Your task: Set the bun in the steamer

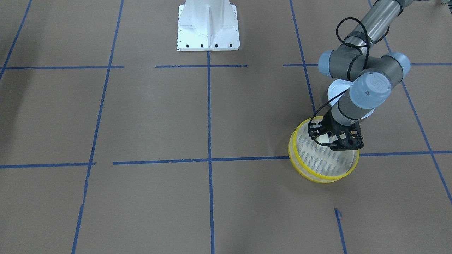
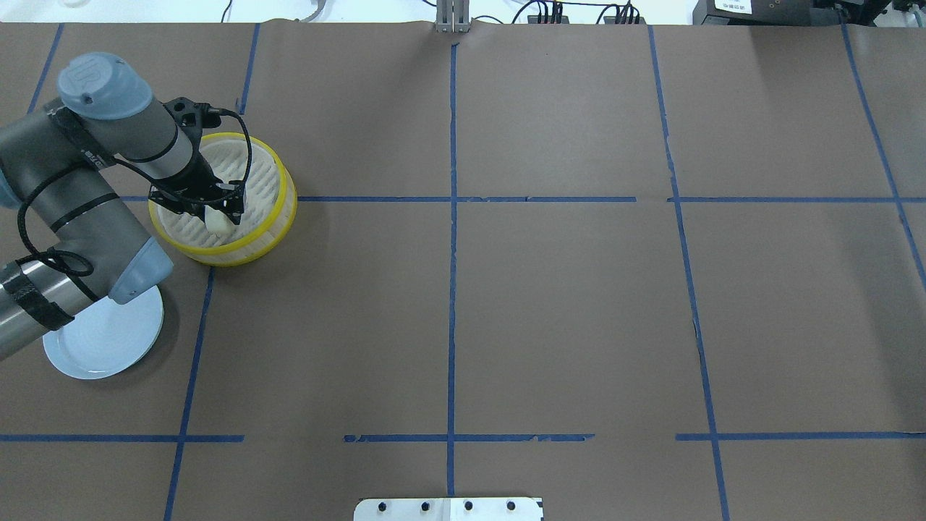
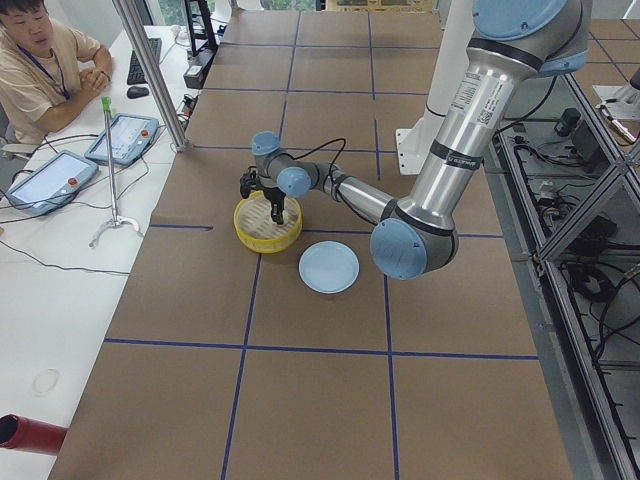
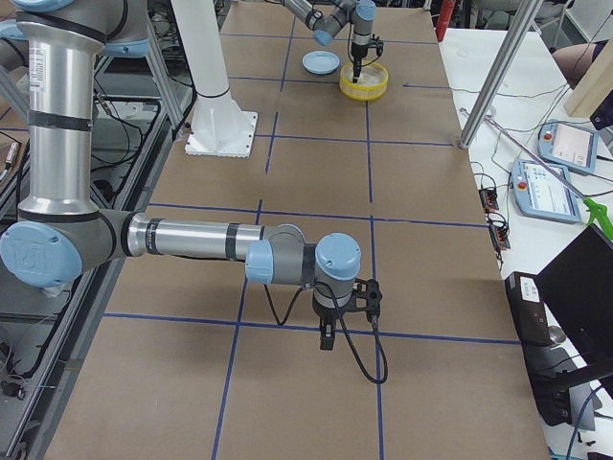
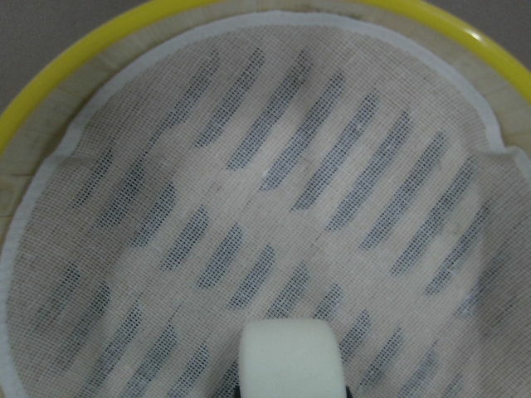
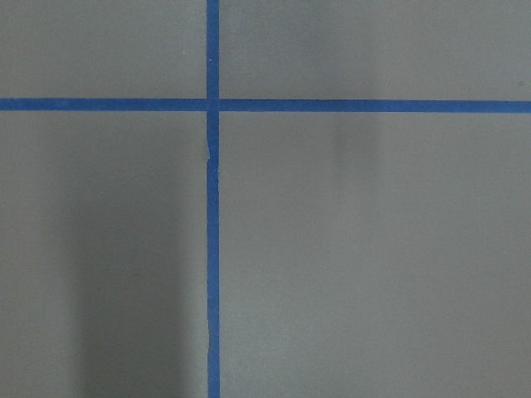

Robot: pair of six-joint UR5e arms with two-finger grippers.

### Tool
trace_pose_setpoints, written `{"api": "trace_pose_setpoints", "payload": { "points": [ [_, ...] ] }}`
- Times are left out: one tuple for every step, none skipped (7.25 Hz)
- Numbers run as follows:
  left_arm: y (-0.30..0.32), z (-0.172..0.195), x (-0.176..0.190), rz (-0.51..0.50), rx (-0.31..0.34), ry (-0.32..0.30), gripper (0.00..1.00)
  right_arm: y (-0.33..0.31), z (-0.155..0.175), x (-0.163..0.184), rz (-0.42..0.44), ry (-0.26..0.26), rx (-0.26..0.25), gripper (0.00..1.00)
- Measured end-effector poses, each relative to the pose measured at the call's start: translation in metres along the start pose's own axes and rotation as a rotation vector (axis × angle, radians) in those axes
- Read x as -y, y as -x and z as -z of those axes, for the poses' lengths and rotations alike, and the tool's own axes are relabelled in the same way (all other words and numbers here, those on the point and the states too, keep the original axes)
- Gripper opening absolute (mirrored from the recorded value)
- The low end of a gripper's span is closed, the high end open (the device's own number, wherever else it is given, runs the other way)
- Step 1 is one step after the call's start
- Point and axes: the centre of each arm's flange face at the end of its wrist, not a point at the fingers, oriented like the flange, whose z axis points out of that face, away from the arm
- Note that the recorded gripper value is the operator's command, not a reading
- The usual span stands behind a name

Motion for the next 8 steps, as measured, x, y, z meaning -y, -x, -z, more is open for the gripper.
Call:
{"api": "trace_pose_setpoints", "payload": {
  "points": [
    [-0.001,0.001,0.0,-0.002,-0.002,-0.002,0.99,0.0,0.0,0.0,0.0,0.0,0.0,1.0],
    [-0.001,0.005,-0.001,-0.004,-0.006,-0.007,0.99,0.0,0.0,0.0,0.0,0.0,0.0,1.0],
    [-0.001,0.018,0.0,-0.004,-0.015,-0.024,0.99,0.0,0.0,0.0,0.0,0.0,0.0,1.0],
    [0.002,0.041,0.004,-0.001,-0.03,-0.053,0.99,0.0,0.0,0.0,0.0,0.0,0.0,1.0],
    [0.014,0.067,0.006,0.001,-0.033,-0.079,0.99,0.0,0.0,0.0,0.0,0.0,0.0,1.0],
    [0.04,0.087,0.003,-0.018,-0.019,-0.095,0.99,0.0,0.0,0.0,0.0,0.0,0.0,1.0],
    [0.081,0.105,0.0,-0.067,0.004,-0.115,0.99,0.0,0.0,0.0,0.0,0.0,0.0,1.0],
    [0.131,0.118,-0.004,-0.122,0.035,-0.129,0.99,0.0,0.0,0.0,0.0,0.0,0.0,1.0]
  ]
}}
